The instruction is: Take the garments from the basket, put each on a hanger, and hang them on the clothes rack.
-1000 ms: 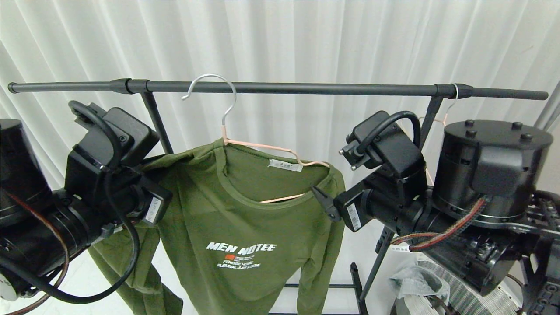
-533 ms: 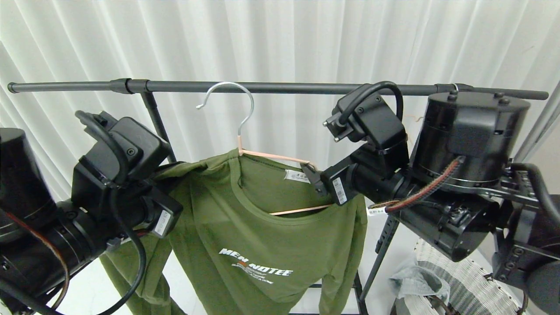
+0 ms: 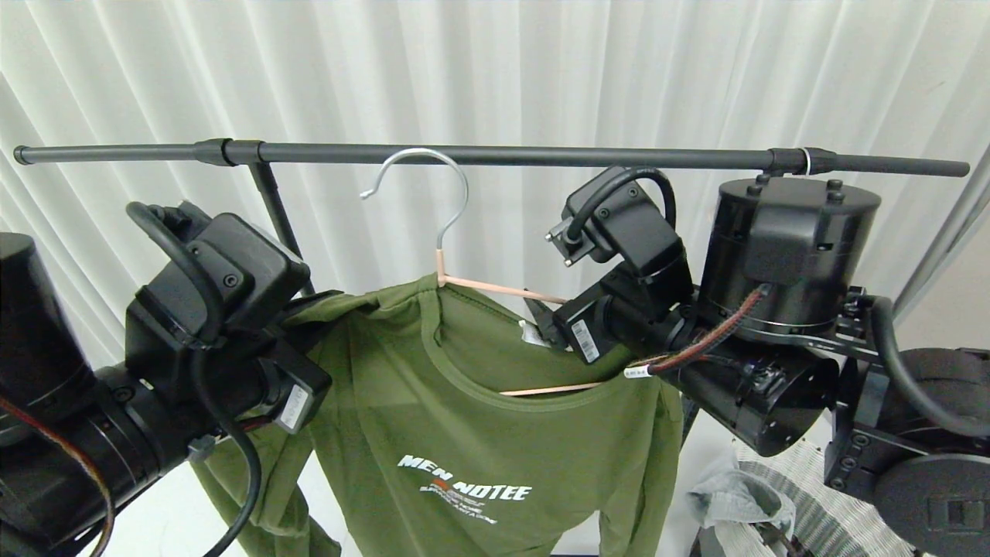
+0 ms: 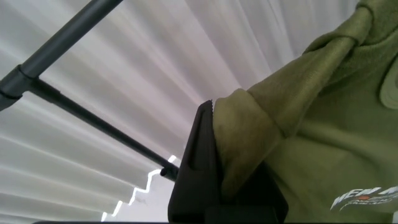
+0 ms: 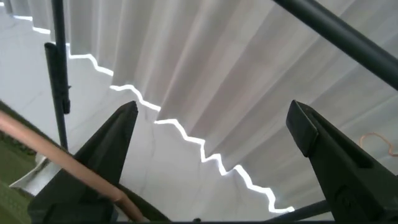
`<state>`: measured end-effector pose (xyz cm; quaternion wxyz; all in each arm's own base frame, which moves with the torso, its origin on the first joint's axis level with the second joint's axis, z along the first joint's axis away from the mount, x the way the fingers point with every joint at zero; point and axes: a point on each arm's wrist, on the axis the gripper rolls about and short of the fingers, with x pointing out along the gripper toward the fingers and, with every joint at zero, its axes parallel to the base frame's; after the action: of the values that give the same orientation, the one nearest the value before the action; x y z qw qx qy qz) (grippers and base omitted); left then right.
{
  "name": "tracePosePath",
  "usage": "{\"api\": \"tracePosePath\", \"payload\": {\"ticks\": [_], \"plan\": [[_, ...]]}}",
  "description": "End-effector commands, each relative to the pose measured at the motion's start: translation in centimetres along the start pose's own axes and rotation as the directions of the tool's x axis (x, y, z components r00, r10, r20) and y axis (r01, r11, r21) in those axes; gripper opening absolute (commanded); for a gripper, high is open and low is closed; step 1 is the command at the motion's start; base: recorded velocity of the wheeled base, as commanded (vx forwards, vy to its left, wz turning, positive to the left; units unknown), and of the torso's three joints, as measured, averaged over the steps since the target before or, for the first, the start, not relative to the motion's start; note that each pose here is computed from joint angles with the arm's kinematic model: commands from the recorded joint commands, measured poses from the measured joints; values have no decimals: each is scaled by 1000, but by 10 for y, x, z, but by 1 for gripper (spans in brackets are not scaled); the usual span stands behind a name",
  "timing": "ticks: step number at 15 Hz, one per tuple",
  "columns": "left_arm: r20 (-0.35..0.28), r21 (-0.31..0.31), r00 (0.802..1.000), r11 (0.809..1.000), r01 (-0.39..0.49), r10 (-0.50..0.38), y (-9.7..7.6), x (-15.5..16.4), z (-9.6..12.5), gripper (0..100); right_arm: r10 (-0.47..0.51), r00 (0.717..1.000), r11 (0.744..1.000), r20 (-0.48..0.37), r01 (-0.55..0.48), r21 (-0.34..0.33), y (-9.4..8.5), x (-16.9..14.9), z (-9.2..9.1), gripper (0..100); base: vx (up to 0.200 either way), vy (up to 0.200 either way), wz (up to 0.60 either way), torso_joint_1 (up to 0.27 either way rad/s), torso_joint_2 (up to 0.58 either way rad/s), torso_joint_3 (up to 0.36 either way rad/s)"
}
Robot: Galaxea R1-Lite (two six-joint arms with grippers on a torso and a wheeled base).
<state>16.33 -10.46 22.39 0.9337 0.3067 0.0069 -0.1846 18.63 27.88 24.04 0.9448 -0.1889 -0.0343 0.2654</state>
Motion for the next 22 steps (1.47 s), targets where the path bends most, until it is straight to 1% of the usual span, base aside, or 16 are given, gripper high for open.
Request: {"api": "tracePosePath", "payload": {"ticks": [1, 5, 11, 12, 14, 18, 20, 22], "plan": [[2, 1, 1000, 1000, 1, -1, 0, 0, 1, 0, 7, 1000, 1000, -3, -7, -4, 3, 0, -2, 0, 0, 0, 0, 0, 0, 0], [1, -1, 1000, 1000, -7, 7, 2, 2, 2, 0, 7, 1000, 1000, -3, -7, -29, 3, 0, -1, 0, 0, 0, 0, 0, 0, 0], [-4, 0, 1000, 1000, -6, 6, 1, 1, 0, 0, 6, 1000, 999, -2, -6, -33, 3, 0, -1, 0, 0, 0, 0, 0, 0, 0], [-9, 1, 1000, 1000, -5, 5, 1, 2, -1, 100, 6, 1000, 999, -2, -6, -33, 3, 0, -1, 0, 0, 0, 0, 0, 0, 0], [-16, 7, 1000, 1000, -18, 18, 3, 3, -2, 100, -3, 1000, 999, 0, 3, -35, 1, -1, 0, 0, 0, 0, 0, 0, 0, 0], [-33, -15, 998, 998, -55, 54, 10, -1, -7, 100, -32, 999, 999, -1, 32, -38, -9, 0, 0, 0, 0, 0, 0, 0, 0, 0], [-38, -67, 997, 996, -66, 64, 12, -7, -11, 100, -64, 998, 997, -4, 64, -33, -19, 3, -1, 0, 0, 0, 0, 0, 0, 0], [-58, -81, 996, 994, -79, 74, 12, -12, -19, 100, -84, 996, 996, 14, 85, -21, -24, 4, 0, 0, 0, 0, 0, 0, 0, 0]]}}
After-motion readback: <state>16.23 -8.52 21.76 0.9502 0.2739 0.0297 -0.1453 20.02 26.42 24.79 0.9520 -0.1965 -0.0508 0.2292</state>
